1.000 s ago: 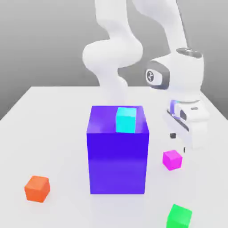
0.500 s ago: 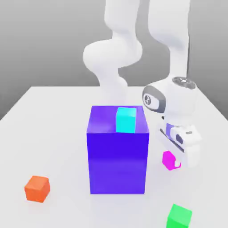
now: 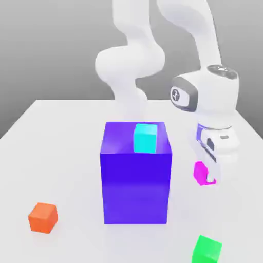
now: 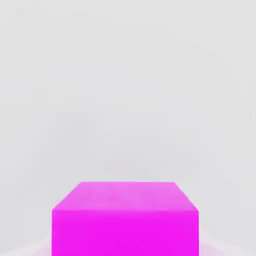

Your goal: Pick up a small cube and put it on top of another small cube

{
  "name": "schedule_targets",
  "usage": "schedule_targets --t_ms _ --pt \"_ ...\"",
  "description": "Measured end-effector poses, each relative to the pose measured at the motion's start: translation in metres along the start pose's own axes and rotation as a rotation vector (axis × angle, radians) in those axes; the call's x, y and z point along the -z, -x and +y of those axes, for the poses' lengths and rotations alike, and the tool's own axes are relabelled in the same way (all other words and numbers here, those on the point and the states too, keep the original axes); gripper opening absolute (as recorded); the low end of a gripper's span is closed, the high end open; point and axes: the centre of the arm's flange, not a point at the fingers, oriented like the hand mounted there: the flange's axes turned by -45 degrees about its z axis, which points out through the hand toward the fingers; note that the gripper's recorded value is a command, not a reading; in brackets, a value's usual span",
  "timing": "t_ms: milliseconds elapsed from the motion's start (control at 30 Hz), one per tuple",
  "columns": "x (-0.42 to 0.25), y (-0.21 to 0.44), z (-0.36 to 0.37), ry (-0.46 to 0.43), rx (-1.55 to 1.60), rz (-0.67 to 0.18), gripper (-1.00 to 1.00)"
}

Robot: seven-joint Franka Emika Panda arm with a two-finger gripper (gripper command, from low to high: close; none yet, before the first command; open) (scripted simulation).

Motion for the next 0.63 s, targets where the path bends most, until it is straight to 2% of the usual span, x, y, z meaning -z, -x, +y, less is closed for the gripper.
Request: schedule_targets --t_ms 367,500,533,633 --pt "0.033 0.036 0.149 0.003 -0.61 0.001 -1.0" --pt "-0.011 0.041 0.161 0.004 -0.656 0.0 -1.0" --pt "-0.021 0.041 0.161 0.004 -0.658 0.0 1.0" --pt "-0.021 0.041 0.161 0.004 -0.658 0.0 1.0"
